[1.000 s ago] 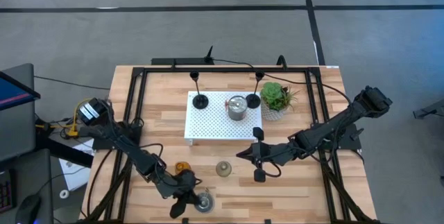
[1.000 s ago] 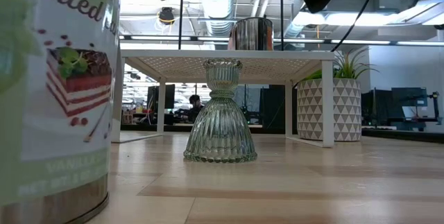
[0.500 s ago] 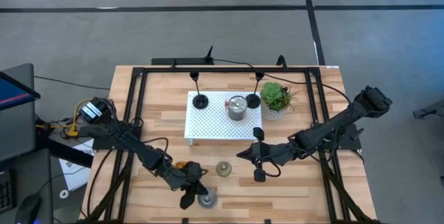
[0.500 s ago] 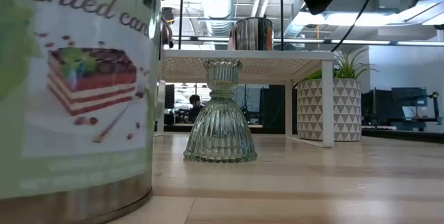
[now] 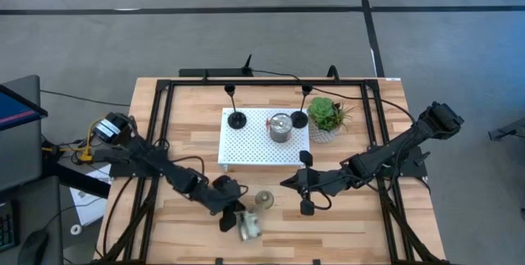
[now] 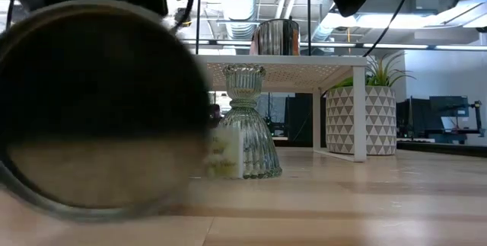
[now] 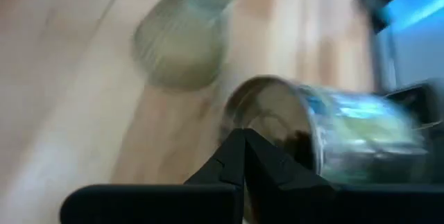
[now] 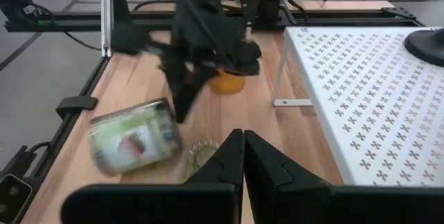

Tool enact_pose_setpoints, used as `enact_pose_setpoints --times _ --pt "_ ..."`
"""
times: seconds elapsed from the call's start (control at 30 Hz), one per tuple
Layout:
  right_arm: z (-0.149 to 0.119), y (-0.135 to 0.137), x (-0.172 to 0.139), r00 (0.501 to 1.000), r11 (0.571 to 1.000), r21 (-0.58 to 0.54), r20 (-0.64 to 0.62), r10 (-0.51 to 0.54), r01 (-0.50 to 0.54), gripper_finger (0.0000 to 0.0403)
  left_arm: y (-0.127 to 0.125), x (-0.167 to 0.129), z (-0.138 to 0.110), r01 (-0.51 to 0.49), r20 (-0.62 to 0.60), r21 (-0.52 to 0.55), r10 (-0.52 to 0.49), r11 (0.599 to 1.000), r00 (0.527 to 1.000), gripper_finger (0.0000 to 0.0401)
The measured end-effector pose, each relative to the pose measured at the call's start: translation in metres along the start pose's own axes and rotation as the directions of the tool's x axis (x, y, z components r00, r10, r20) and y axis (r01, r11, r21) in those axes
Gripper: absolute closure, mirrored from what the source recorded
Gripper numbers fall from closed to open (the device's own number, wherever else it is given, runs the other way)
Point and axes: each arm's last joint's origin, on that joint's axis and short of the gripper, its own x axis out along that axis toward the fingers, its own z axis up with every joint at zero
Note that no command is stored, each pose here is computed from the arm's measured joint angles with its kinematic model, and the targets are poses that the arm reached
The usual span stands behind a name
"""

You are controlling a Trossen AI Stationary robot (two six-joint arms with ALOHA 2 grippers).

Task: Pick & Place candle stick holders
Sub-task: Put the scented candle on the shelf, then put the green scented candle on the shelf

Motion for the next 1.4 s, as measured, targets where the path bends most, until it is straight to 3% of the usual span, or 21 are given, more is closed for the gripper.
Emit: enact_pose_setpoints --times 0.3,0.53,0.67,1.03,1.4 --pt "-0.002 0.000 0.000 1.000 1.000 -0.008 -0.015 -0.001 0.001 0.0403 -0.016 -0.011 -0.001 0.109 -0.008 0.006 -0.109 0.994 0.994 0.0399" --pt "-0.004 0.008 -0.003 0.992 0.993 0.039 -0.049 0.115 -0.113 0.0403 -0.031 -0.035 0.005 0.193 0.035 0.045 -0.195 0.980 0.980 0.0399" --pt "-0.010 0.014 -0.007 0.988 0.991 0.041 -0.090 0.128 -0.125 0.0403 -0.037 -0.040 0.001 0.219 0.028 0.096 -0.223 0.971 0.974 0.0399" --pt "-0.031 0.028 -0.021 0.958 0.972 0.218 -0.251 0.139 -0.084 0.0403 -0.038 -0.019 -0.009 0.215 0.026 0.106 -0.219 0.971 0.975 0.0396" --pt "-0.037 0.033 -0.025 0.932 0.916 0.398 -0.307 0.190 -0.056 0.0403 -0.038 0.015 -0.015 0.253 0.124 0.171 -0.276 0.952 0.953 0.0395"
